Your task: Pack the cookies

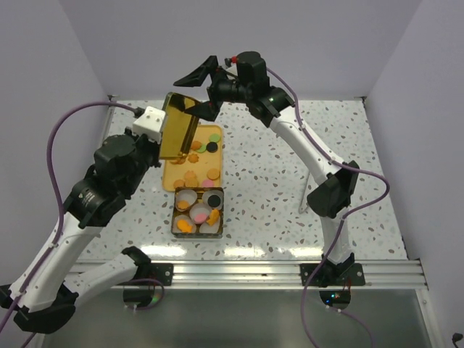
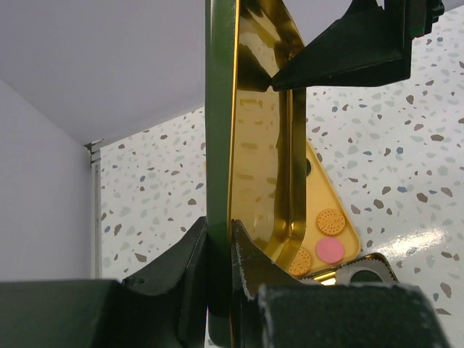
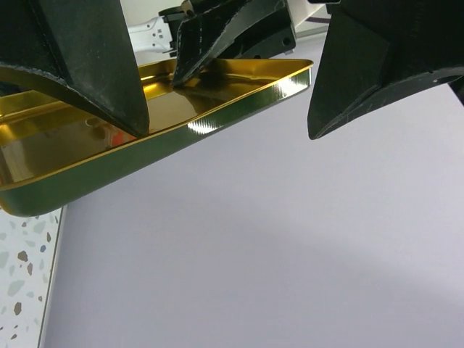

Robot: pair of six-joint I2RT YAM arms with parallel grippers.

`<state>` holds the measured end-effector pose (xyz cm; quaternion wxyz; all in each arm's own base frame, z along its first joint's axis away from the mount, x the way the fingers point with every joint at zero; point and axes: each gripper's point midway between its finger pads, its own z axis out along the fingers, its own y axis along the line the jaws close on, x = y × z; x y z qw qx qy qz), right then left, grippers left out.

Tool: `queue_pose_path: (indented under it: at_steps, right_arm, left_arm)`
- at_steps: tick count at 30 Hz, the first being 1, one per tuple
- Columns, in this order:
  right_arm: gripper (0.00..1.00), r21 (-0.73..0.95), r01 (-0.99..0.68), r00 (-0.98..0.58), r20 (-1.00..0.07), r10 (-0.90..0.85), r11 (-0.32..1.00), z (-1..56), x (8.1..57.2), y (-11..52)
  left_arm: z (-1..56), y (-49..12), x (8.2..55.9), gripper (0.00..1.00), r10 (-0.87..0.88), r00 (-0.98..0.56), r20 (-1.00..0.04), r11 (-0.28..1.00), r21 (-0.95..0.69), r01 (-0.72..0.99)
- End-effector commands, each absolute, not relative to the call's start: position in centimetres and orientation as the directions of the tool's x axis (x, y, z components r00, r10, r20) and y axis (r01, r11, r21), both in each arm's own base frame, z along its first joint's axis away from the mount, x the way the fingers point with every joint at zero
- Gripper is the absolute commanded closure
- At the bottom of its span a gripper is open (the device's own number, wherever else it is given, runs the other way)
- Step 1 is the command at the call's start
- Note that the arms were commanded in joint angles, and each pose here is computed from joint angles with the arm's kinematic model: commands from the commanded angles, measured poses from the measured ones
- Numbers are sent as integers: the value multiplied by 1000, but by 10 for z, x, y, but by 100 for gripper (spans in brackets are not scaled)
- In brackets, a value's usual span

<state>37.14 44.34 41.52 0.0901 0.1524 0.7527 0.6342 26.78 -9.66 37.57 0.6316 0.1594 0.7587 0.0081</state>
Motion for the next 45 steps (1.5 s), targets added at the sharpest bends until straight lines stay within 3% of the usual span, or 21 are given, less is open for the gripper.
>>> queue_pose_path:
  at_steps: [1,7,11,17,18,21,30,31,32,33,36,42,45]
  right_arm:
    - [6,997,58,-945,36,326,58,452,365,440]
    - [8,990,113,-959,85,269,90,430,365,445]
    - [28,985,130,-968,101,230,113,419,361,444]
    - [48,980,131,-978,103,181,150,405,352,441]
    - [58,979,131,-979,104,176,154,403,351,440]
    - [74,977,132,-982,107,154,166,398,344,439]
    - [99,973,142,-983,116,143,183,385,333,431]
    - [100,974,136,-983,110,144,179,388,331,430]
    - [100,972,147,-982,120,147,186,383,332,430]
    - [100,972,144,-982,116,151,183,383,332,429]
    - [100,972,145,-980,114,166,185,381,335,426]
    - [100,973,137,-969,92,229,187,380,352,410]
    - [100,971,128,-959,70,274,201,377,365,396]
  left_arm:
    - [400,-98,266,100,287,-72,-955,939,265,221]
    - [407,-104,263,100,403,-36,-914,901,390,192]
    - [403,-110,260,100,480,-16,-877,864,469,184]
    - [409,-106,259,100,565,30,-824,816,564,123]
    - [411,-104,260,100,591,37,-806,799,591,113]
    - [416,-99,261,100,617,46,-786,782,619,73]
    - [417,-87,264,72,662,8,-749,749,662,-13]
    - [417,-86,264,63,661,5,-750,750,661,-18]
    - [417,-85,263,57,661,2,-751,750,661,-20]
    - [415,-84,263,44,665,-4,-747,747,665,-17]
    - [410,-82,261,23,667,-26,-744,745,668,-4]
    - [405,-89,255,4,617,-46,-786,786,612,91]
    - [400,-98,251,0,582,-69,-810,808,566,162]
